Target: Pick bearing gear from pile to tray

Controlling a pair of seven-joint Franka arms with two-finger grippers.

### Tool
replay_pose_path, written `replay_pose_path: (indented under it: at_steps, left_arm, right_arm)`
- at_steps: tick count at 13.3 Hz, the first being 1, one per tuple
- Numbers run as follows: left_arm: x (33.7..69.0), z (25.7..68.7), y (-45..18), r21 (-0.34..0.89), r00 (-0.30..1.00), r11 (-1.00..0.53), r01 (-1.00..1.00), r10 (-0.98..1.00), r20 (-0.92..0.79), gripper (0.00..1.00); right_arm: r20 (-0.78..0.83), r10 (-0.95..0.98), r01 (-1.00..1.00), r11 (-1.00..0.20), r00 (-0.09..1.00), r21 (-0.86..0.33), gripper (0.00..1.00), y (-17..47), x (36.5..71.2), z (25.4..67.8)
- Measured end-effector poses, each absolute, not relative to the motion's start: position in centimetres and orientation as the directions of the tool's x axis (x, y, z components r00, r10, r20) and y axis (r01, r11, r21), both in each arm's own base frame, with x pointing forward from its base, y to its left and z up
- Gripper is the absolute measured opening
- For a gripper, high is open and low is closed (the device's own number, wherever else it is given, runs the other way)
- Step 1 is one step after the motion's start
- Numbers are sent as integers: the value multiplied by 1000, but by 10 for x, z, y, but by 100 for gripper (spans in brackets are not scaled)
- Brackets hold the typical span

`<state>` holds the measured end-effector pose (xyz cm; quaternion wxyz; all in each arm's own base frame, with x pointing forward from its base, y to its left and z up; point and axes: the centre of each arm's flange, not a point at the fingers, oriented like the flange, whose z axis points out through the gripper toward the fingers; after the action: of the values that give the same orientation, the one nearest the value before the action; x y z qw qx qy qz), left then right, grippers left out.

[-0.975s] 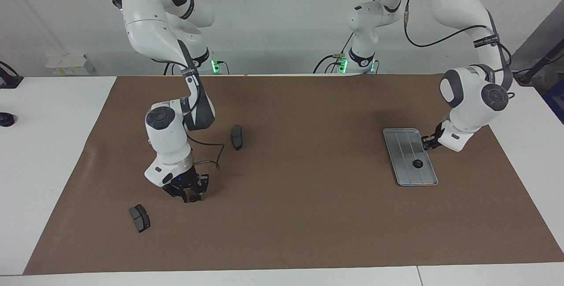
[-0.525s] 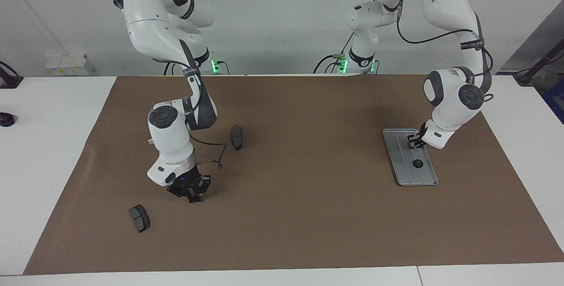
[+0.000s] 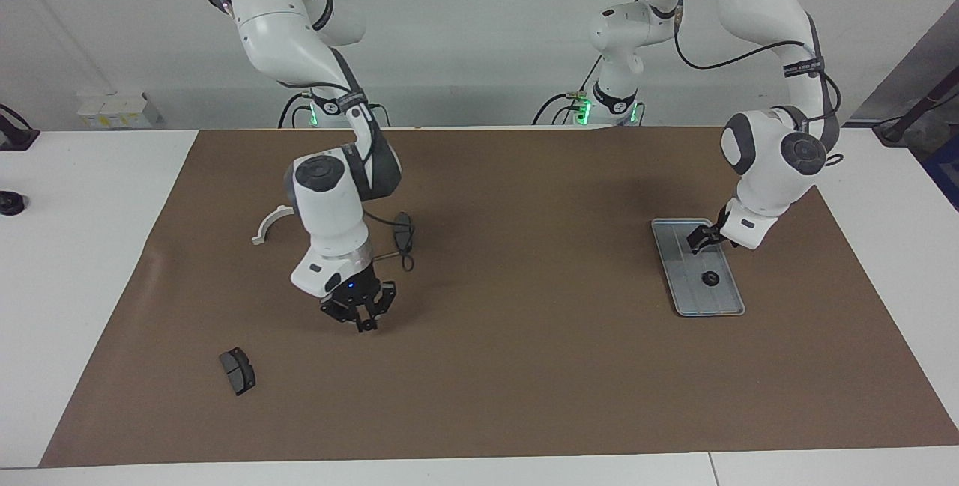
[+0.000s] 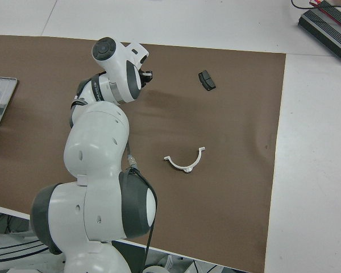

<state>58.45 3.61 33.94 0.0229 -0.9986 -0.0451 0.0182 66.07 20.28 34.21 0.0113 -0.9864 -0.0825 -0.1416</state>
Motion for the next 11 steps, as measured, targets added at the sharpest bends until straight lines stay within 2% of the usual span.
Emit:
replay_pose_path:
  at_steps: [3, 6, 11]
  left_arm:
    - [604, 371, -7, 2, 990, -991, 137, 137, 33, 100]
    - [607, 381, -66, 15, 982, -984, 179, 180, 54, 100]
    - [612, 397, -131, 44, 971, -974, 222, 225, 86, 98]
  right_arm:
    - [273, 72, 92, -994, 959, -62, 23, 310, 618, 355]
    - [266, 47, 73, -993, 963, -91, 23, 415, 565, 342]
    - [231, 104, 118, -992, 967, -46, 23, 451, 538, 315]
